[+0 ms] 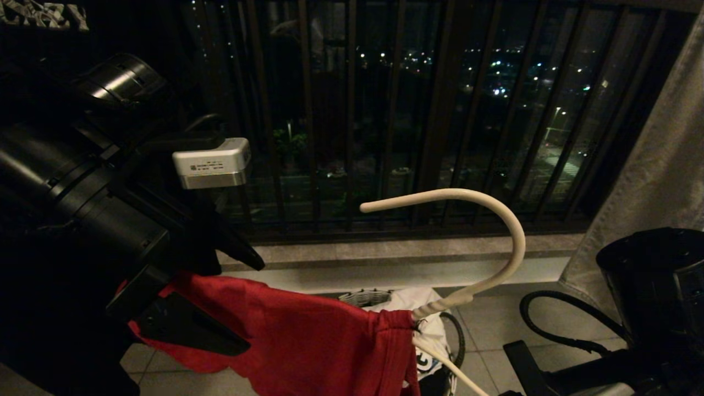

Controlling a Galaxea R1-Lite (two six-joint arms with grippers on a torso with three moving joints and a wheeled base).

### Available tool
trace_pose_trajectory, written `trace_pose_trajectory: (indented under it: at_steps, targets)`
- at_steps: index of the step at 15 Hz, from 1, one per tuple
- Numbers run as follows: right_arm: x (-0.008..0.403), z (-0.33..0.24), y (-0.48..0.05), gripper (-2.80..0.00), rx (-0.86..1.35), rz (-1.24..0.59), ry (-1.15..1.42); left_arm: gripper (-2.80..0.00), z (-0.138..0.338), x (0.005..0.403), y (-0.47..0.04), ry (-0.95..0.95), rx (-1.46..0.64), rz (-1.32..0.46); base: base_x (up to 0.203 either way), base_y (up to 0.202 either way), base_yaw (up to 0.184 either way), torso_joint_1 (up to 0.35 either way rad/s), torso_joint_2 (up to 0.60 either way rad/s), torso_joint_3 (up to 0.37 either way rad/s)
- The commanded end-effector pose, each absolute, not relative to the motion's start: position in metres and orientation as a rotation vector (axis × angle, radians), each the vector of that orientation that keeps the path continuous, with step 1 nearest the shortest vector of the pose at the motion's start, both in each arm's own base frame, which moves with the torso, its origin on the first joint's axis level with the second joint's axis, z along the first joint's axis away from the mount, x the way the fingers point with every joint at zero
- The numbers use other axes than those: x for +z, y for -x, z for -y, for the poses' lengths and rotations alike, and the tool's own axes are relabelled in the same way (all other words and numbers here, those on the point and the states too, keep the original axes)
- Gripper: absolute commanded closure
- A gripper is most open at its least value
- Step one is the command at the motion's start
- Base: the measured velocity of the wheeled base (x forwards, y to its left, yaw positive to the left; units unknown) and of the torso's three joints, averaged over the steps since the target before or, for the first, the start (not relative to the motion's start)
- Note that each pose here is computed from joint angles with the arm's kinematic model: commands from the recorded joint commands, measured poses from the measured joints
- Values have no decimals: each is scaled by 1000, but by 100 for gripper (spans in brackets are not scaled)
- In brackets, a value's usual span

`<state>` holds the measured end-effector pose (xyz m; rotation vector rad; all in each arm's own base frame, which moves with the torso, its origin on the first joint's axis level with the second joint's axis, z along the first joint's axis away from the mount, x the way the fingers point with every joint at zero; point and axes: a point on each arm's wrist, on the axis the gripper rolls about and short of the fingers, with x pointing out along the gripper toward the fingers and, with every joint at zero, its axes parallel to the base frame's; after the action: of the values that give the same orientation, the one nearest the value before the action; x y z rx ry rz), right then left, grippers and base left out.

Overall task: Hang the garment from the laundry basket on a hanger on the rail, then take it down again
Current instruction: Hang the clothes on the clothes rack

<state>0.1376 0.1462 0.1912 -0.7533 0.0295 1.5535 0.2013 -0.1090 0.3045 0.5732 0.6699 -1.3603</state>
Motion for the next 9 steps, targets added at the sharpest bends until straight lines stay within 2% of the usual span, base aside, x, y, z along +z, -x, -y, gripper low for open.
trace_pose_trajectory:
  at_steps: [1,2,3,9]
  targets:
    - [192,-146,-138,0,1557,-22,755,-280,109,304,-201,-573,-1366,-671,0,0,0,0,0,0]
    - [192,-146,-138,0,1557,-22,755,-280,109,304,-201,-572,-1365,-672,0,0,0,0,0,0]
    - [192,-146,-138,0,1557,-22,755,0,109,304,-201,-572,-1365,-672,0,0,0,0,0,0]
    - [192,-147,-138,0,1556,-19,755,0,108,305,-200,-566,-1366,-671,0,0,0,0,0,0]
